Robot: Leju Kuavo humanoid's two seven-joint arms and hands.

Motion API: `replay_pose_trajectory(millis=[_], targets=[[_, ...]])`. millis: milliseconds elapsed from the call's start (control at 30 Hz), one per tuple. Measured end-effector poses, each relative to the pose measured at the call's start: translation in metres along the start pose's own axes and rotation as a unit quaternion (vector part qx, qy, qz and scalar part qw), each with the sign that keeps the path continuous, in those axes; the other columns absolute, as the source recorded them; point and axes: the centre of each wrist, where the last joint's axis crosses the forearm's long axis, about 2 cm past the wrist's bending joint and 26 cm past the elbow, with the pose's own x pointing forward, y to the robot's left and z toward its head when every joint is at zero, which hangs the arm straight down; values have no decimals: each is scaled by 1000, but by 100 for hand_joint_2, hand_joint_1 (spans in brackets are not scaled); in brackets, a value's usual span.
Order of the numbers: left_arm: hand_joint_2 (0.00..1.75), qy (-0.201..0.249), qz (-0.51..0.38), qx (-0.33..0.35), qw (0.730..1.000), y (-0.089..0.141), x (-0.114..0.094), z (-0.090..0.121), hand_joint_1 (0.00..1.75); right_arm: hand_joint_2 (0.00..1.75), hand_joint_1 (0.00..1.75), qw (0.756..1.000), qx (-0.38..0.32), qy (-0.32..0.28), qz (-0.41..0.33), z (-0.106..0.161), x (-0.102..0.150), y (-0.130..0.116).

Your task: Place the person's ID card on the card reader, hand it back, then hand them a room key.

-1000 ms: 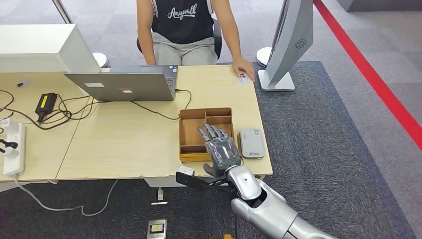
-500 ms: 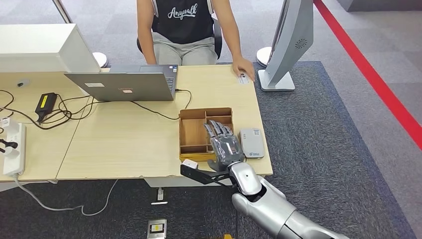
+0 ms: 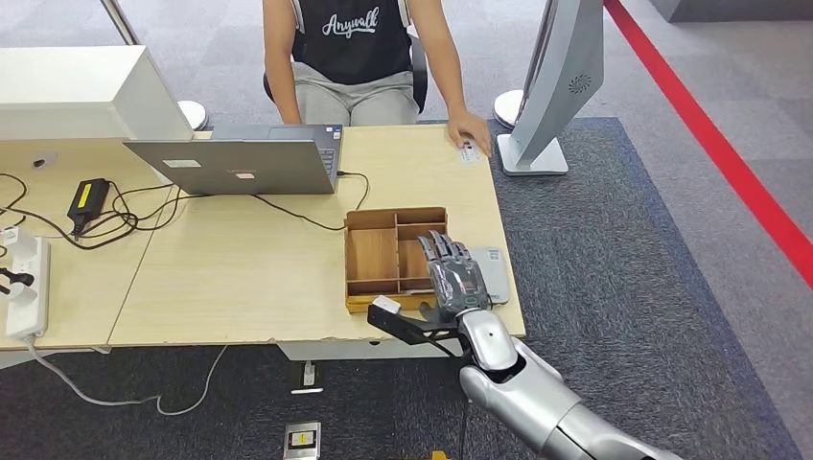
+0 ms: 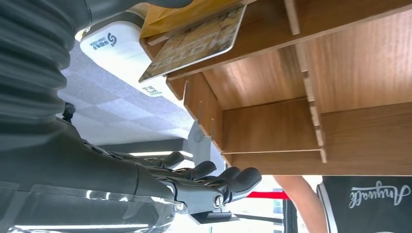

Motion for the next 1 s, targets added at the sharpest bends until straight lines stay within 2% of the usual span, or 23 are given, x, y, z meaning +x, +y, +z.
replay_pose_trajectory(millis=[500,1000], targets=[[0,-6,-6,0,1000,0,1,0,0,175,0,1000,-5,26,6,8,-23,0],[0,-14,-16,1,1000,1,3,0,0,175,0,1000,-1,14,3,15,-23,-2]])
